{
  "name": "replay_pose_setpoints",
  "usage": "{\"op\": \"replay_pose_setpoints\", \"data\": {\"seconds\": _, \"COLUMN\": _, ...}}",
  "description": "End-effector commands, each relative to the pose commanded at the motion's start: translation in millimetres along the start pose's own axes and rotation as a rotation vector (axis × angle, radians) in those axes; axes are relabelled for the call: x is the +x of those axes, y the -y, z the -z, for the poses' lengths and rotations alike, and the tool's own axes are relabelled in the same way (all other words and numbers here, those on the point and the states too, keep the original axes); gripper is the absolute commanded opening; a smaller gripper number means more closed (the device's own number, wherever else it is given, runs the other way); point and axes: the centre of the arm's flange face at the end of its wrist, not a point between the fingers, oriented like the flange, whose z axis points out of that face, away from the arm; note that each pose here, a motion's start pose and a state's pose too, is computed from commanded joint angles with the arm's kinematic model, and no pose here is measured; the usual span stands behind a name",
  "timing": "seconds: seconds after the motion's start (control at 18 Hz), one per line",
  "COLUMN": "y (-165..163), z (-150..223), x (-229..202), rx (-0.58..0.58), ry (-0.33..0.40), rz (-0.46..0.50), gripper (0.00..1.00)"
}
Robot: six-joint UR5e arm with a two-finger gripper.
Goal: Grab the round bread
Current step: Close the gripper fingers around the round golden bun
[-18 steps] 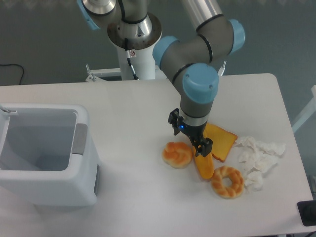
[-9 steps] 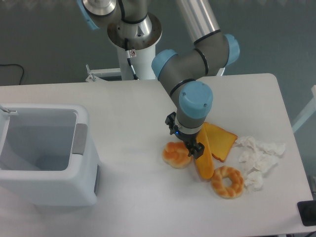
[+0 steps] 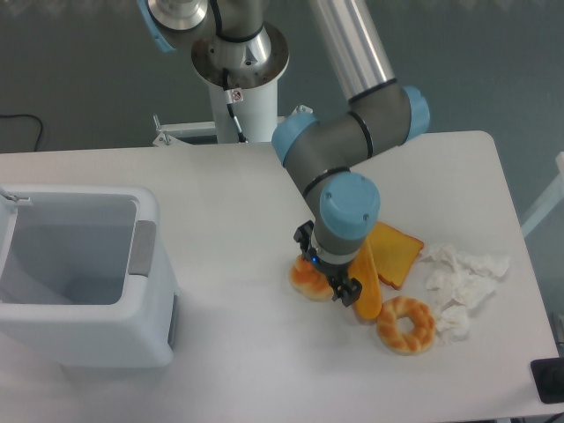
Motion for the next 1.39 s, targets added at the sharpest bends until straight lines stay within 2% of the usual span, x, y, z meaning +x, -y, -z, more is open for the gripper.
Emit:
{"op": "replay_pose_setpoints", "data": {"seconds": 1.0, "y": -2.6, "z": -21.7, "x": 12.8, "rx": -0.018, "ry": -0.043, "rz": -0.006, "gripper": 1.0}}
{"op": "replay_pose_setpoints", "data": {"seconds": 1.17, "y": -1.8, "z": -21.8, "x": 13.1, "rx": -0.02, "ry": -0.042, "rz": -0.007, "gripper": 0.89}}
{"op": "replay_pose_setpoints", "data": {"seconds": 1.33, "y": -1.7, "z": -21.0, "x": 12.5, "rx": -0.019, "ry": -0.039, "rz": 0.001, "gripper": 0.69}}
{"op": "replay_pose_setpoints", "data": {"seconds": 1.39, "y": -1.6, "z": -21.0, "x": 12.5, "rx": -0.018, "ry": -0.039, "rz": 0.001, "gripper": 0.67}}
